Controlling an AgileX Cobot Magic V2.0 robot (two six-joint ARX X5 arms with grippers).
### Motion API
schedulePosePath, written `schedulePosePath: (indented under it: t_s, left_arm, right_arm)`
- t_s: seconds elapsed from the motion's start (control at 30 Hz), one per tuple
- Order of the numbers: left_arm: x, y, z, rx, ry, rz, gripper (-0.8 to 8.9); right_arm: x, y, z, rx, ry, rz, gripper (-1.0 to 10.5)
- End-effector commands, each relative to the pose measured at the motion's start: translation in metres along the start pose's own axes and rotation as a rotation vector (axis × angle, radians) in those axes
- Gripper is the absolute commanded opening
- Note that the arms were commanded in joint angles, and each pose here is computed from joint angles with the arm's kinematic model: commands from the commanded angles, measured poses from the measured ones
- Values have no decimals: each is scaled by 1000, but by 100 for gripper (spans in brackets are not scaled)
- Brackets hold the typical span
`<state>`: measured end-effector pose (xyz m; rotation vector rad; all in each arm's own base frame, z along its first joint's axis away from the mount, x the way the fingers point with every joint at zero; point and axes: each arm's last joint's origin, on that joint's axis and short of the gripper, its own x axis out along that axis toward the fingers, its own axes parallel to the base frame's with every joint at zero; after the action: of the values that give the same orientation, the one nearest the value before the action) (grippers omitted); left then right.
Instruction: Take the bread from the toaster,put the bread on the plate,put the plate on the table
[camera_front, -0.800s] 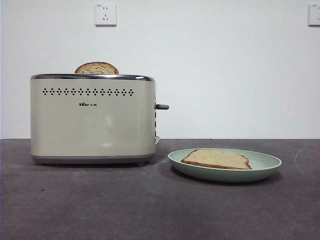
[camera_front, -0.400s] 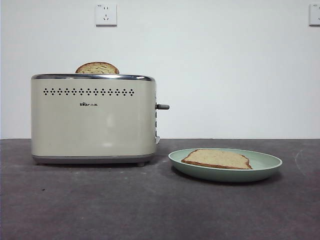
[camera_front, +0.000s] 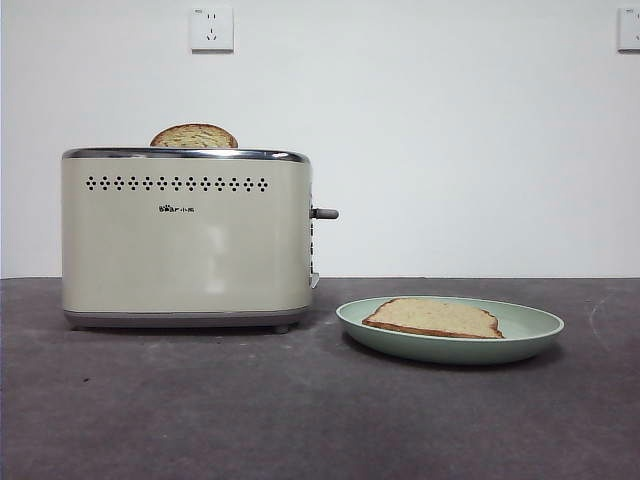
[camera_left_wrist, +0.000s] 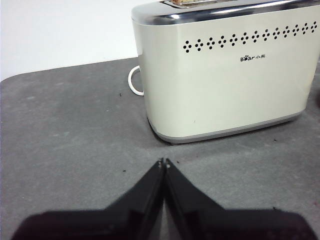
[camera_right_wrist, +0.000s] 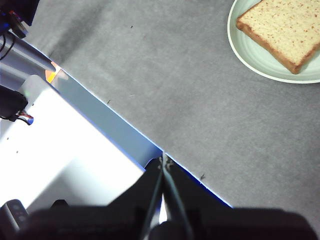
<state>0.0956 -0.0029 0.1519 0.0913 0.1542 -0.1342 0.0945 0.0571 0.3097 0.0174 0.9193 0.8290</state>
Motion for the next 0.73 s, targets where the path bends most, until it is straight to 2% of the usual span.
schedulePosePath:
  t_s: [0.03, 0.2, 0.27, 0.33, 0.43, 0.57, 0.67, 0.73]
  left_arm:
    - [1, 0, -3, -6, 5, 6, -4]
    - [1, 0, -3, -6, 5, 6, -4]
    - [1, 0, -3, -6, 5, 6, -4]
    - [1, 0, -3, -6, 5, 6, -4]
    - [1, 0, -3, -6, 5, 6, -4]
    - [1, 0, -3, -6, 4, 6, -4]
    - [1, 0, -3, -6, 5, 6, -4]
    - [1, 0, -3, -6, 4, 6, -4]
  right_arm:
    - [0, 0, 0, -10, -2, 1, 2]
    - [0, 0, 0, -18, -2, 1, 2]
    - [-4, -1, 1, -123, -49, -47, 2]
    - [-12, -2, 3, -180, -148, -111, 2]
    - [-27, -3, 9, -232, -374, -175, 2]
    - [-38, -9, 1, -229, -575, -316, 2]
    - [-29, -21, -14, -210, -653, -452, 2]
    - [-17, -31, -26, -216, -703, -495, 2]
